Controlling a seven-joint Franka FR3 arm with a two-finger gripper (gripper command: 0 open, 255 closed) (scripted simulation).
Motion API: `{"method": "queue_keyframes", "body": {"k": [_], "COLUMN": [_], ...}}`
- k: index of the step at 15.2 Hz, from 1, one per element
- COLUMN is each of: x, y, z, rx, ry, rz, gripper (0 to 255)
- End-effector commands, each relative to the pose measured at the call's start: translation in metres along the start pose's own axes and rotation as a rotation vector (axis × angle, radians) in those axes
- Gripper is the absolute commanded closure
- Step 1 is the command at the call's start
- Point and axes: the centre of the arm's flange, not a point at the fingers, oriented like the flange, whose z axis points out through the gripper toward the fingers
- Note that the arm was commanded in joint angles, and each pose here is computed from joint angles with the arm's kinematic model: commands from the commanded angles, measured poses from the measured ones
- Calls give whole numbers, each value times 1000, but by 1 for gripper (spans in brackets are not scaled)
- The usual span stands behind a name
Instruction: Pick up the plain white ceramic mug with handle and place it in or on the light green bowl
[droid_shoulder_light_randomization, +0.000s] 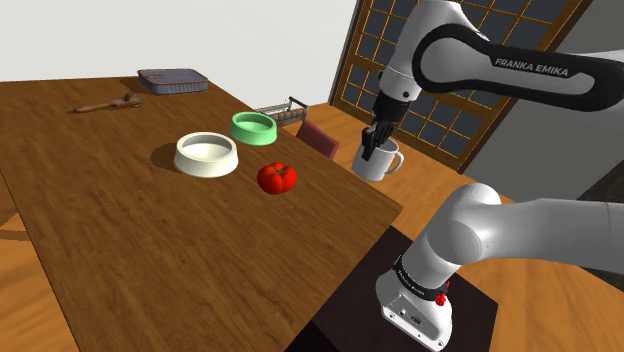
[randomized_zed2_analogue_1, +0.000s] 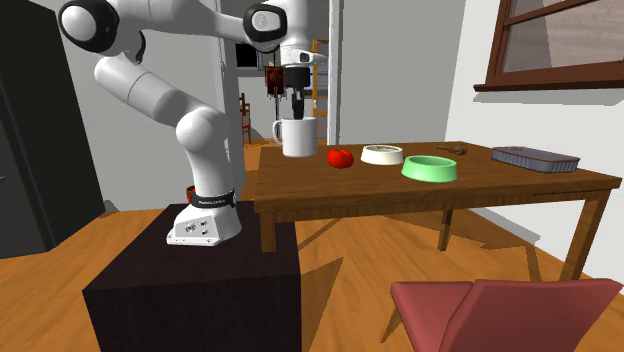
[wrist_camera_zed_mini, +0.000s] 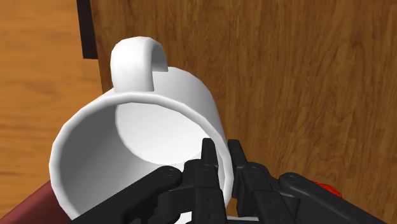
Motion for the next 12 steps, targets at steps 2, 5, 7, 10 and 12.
{"method": "queue_keyframes", "body": {"k": [2,5,7,10,12], "x": [1,14,40,79,105], "y": [1,-1,-5,-12,-17], "z": [-16,-27,-28,-30,-31], "rx": [0,0,0,0,0], "ry": [0,0,0,0,0], "rz": [0,0,0,0,0], "gripper": [255,255,255,255,255]}}
